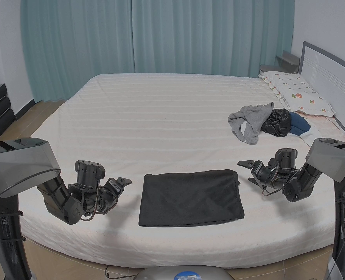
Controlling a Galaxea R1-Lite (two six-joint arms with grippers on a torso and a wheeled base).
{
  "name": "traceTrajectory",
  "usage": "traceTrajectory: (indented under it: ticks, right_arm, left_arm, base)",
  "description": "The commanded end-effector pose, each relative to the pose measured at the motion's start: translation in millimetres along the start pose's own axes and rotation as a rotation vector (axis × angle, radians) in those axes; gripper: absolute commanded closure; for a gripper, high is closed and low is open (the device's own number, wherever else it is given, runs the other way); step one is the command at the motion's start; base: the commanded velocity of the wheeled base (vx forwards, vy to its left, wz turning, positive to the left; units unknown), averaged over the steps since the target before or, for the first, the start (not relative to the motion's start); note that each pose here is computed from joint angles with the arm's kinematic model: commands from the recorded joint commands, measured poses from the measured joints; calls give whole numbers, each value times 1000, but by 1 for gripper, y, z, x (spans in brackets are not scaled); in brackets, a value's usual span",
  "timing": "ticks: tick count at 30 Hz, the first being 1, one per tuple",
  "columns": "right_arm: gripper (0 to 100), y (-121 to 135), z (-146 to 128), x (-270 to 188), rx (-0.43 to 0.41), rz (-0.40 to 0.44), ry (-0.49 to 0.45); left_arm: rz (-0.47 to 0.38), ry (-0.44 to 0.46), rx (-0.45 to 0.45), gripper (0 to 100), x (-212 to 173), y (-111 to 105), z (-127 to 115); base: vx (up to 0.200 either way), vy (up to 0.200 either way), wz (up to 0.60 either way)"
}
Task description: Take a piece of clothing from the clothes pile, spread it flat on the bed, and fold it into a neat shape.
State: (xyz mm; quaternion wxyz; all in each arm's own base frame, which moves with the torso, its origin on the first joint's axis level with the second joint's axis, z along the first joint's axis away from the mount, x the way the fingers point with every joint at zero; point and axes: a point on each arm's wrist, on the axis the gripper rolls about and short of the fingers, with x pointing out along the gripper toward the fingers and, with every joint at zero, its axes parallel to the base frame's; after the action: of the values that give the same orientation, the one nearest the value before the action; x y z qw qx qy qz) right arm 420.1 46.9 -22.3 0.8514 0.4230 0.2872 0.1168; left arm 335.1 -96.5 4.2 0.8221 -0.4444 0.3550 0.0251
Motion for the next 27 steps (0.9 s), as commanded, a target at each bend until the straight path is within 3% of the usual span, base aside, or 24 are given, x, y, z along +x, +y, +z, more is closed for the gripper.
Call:
traceTrajectory:
  ticks: [1, 4, 13, 18, 23, 27]
  right_arm:
    - [0, 1, -1, -4, 10, -2, 2]
    - [0, -3, 1, -4, 19, -8, -1]
    - [0, -4, 1, -2, 56, -6, -2]
    - [0, -3, -1, -2, 57, -5, 4]
    - [0, -4, -4, -1, 59, -10, 12]
    - [0, -5, -5, -1, 61, -12, 16]
  left_arm:
    - [-7, -1, 1, 0, -1, -2, 0]
    - [-6, -6, -1, 0, -1, -2, 1]
    - [-7, -5, 0, 0, -3, -2, 0]
    - [-13, -5, 4, 0, -5, -4, 0]
    - [-12, -5, 15, 0, -3, -3, 0]
    - [-11, -3, 64, 0, 0, -3, 0]
  base:
    - [0, -200, 0]
    - [0, -200, 0]
    - [0, 0, 0]
    - [200, 0, 0]
    - [0, 0, 0]
    - [0, 0, 0]
